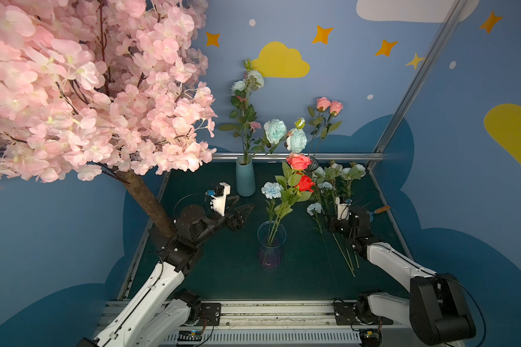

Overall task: Pick out blue flowers from the vase
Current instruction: Pick up the flower from the vase.

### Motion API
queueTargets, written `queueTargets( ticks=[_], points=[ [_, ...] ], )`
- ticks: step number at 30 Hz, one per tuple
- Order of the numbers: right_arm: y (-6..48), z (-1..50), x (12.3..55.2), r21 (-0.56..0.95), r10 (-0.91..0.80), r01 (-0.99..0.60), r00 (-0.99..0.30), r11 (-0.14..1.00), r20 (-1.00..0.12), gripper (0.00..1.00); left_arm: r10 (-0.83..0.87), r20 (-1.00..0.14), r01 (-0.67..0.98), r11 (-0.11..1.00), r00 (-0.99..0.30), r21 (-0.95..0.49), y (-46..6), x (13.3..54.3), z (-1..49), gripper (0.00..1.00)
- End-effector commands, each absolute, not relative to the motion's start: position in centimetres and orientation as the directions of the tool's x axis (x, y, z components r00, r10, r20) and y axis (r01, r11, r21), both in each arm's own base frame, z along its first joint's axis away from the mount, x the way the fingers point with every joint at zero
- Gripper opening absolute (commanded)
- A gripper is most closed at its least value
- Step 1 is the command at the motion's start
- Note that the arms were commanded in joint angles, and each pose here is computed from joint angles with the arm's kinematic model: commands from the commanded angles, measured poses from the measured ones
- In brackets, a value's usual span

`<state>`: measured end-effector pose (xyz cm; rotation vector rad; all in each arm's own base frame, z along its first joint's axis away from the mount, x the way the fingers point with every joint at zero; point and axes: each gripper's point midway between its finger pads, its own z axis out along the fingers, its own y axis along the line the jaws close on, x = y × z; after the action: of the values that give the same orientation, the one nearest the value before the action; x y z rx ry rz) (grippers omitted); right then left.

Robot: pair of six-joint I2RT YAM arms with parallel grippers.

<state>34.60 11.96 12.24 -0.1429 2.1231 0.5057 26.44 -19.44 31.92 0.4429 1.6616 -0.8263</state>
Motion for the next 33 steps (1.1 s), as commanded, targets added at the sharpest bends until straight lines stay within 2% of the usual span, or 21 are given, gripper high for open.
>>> queueTargets(
  ticks=[1, 4, 7, 9, 12, 18, 26, 33],
  points=[
    [14.9, 17.4, 36.4, 0.329, 0.125, -0.419, -0.443, 0.846, -0.888, 0.43, -0.106, -0.951, 0.720, 0.630, -0.291, -0.291, -20.9, 24.6, 32.5, 0.67],
    [16.7, 20.1, 34.8, 0.340, 0.114, -0.479, -0.440, 0.809, -0.891, 0.38, -0.057, -0.949, 0.728, 0.628, -0.310, -0.276, -22.0, 24.2, 32.0, 0.66],
    [18.3, 24.4, 31.9, 0.306, 0.068, -0.533, -0.419, 0.788, -0.905, 0.38, -0.045, -0.948, 0.721, 0.638, -0.316, -0.270, -22.3, 24.6, 30.9, 0.66],
    [19.6, 26.0, 29.3, 0.297, 0.024, -0.575, -0.434, 0.762, -0.901, 0.36, -0.031, -0.947, 0.747, 0.607, -0.318, -0.271, -23.1, 24.5, 30.4, 0.66],
    [21.1, 26.8, 25.6, 0.287, -0.022, -0.621, -0.441, 0.730, -0.897, 0.32, -0.009, -0.941, 0.767, 0.576, -0.339, -0.282, -24.4, 24.8, 29.7, 0.67],
    [24.8, 28.2, 20.0, 0.283, -0.112, -0.723, -0.446, 0.630, -0.888, 0.29, 0.031, -0.934, 0.754, 0.600, -0.356, -0.268, -25.4, 25.8, 28.2, 0.69],
    [29.6, 29.3, 17.3, 0.218, -0.247, -0.804, -0.408, 0.554, -0.879, 0.28, 0.001, -0.937, 0.769, 0.571, -0.350, -0.287, -26.3, 25.8, 28.6, 0.68],
    [31.1, 28.8, 17.0, 0.212, -0.270, -0.815, -0.406, 0.540, -0.873, 0.27, -0.010, -0.933, 0.778, 0.549, -0.360, -0.306, -27.3, 26.5, 28.5, 0.60]
  ],
)
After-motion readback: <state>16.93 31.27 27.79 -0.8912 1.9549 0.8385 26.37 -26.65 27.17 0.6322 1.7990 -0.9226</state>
